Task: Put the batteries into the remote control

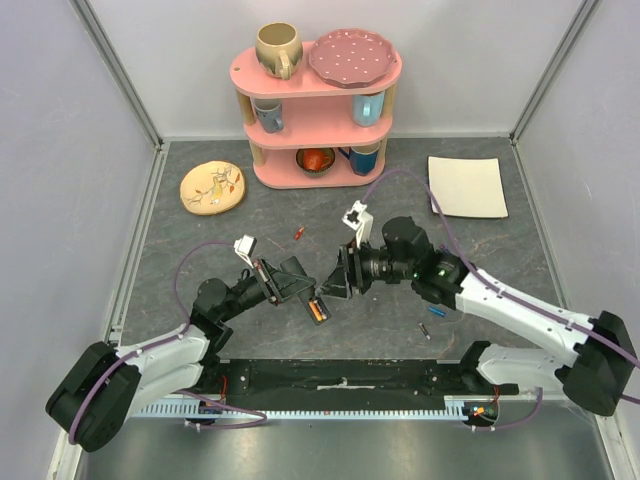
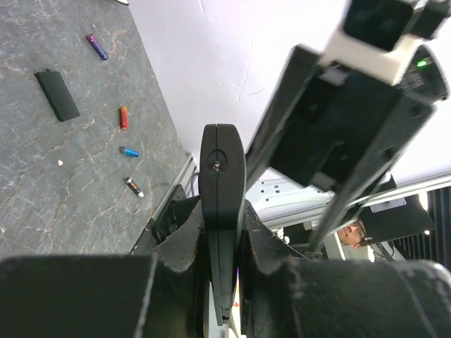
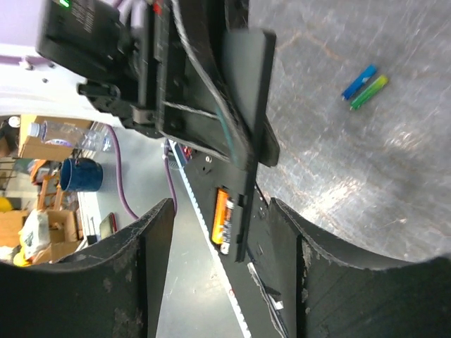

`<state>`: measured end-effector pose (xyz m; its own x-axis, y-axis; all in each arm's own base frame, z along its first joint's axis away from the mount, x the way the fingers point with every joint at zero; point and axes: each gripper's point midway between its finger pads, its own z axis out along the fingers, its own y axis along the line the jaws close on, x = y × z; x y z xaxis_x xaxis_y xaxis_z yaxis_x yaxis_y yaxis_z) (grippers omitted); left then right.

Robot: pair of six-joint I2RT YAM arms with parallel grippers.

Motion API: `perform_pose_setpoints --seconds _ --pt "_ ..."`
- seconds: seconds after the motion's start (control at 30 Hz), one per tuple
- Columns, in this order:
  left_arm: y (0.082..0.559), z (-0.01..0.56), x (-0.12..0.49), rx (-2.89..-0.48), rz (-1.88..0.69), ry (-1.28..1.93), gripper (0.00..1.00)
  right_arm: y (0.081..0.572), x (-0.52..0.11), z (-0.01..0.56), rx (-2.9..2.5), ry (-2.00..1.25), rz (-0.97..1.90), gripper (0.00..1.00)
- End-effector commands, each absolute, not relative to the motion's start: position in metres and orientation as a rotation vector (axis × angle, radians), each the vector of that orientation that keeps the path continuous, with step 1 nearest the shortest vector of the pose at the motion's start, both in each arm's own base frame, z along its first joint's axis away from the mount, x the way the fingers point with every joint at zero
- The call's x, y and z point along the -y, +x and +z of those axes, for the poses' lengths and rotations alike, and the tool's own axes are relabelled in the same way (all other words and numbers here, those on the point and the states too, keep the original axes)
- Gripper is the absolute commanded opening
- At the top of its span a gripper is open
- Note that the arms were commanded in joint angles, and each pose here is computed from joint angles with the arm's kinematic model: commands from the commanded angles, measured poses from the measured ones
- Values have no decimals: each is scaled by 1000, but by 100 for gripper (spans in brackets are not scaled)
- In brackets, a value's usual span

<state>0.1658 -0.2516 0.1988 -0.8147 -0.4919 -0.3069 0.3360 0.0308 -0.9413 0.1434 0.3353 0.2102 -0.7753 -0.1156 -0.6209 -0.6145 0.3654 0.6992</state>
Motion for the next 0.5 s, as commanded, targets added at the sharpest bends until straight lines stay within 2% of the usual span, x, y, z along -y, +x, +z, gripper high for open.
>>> perform_pose_setpoints --seconds 0.0,0.1,0.13,0.27,0.47 --pt "171 210 253 -1678 -1807 -93 2 154 -319 260 -2042 -718 1283 65" --pt "172 206 254 -1692 -1796 -93 2 191 -285 253 -2085 -599 944 65" --pt "172 205 254 -1702 -1793 -94 2 218 -254 237 -2132 -445 684 64" --pt "171 194 251 -1732 -1767 -117 2 255 -175 186 -2181 -149 133 64" --pt "161 193 246 -1718 -1778 -98 2 265 -153 115 -2330 -157 -86 66"
